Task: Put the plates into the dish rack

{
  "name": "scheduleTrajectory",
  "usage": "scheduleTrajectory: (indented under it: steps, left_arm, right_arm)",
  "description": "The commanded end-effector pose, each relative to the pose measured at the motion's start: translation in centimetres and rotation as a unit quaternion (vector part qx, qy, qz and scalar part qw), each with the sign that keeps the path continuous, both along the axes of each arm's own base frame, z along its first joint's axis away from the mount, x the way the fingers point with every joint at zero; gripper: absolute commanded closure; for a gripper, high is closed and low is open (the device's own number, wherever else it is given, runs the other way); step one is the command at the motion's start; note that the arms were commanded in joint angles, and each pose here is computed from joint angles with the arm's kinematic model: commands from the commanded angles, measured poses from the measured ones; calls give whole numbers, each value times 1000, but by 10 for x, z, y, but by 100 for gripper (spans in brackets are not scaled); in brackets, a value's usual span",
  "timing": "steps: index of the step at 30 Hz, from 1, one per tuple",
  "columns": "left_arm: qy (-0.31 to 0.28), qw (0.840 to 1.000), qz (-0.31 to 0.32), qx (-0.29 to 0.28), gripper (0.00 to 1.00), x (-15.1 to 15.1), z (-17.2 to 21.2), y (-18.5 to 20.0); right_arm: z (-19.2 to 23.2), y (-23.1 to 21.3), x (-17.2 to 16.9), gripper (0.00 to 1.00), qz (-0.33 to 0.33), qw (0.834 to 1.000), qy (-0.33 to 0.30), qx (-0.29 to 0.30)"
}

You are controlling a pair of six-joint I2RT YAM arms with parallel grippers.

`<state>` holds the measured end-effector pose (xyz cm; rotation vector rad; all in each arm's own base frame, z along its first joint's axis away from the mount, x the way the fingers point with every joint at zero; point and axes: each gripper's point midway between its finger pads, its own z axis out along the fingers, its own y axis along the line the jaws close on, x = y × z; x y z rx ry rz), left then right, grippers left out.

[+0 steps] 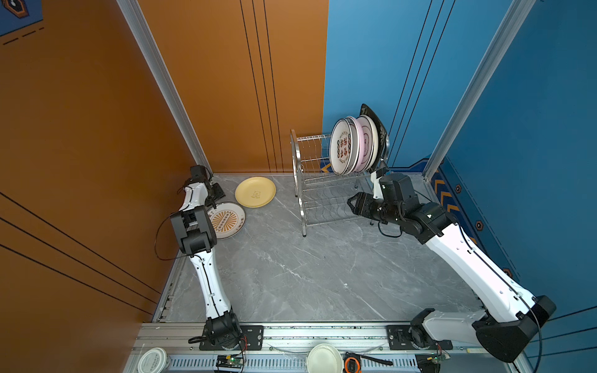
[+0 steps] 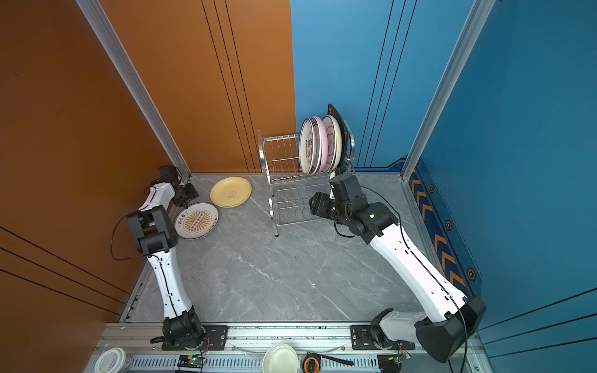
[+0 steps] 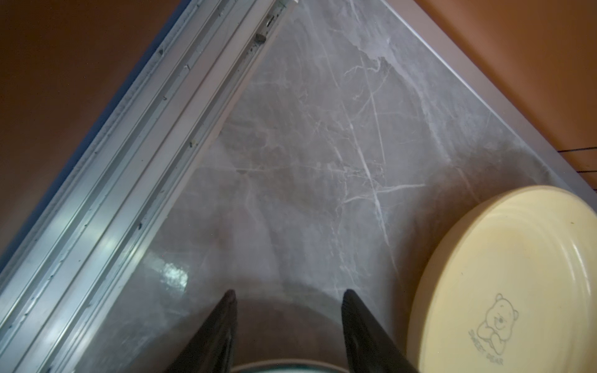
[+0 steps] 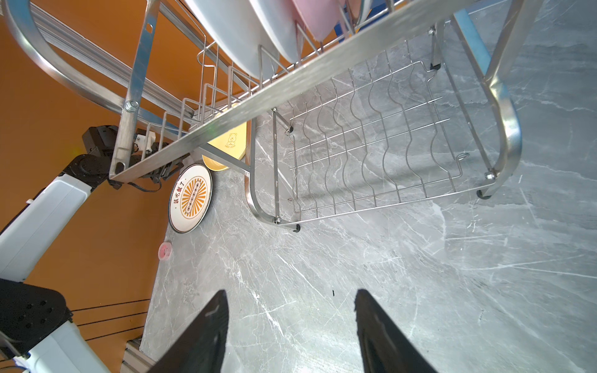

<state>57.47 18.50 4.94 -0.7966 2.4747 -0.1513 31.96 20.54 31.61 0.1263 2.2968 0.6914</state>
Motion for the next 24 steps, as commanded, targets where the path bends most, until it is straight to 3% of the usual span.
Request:
scheduleTrajectory:
  steps: [1,9,15,24]
  left_arm:
    - [16,1000,1,8,46,2,-4,4]
    - [48,999,-12,-9,46,-8,-21,-5]
    - [57,997,-20,-38,46,-25,-13,-22]
    - [97,991,-39,-84,46,-81,-9,-62]
  right_arm:
    - [7,0,-2,37,-7,1000,-5,4]
    - [7,5,1,37,-5,1000,-8,7]
    - [8,8,4,37,-2,1000,-10,12]
    - [7,12,3,36,8,1000,-18,25]
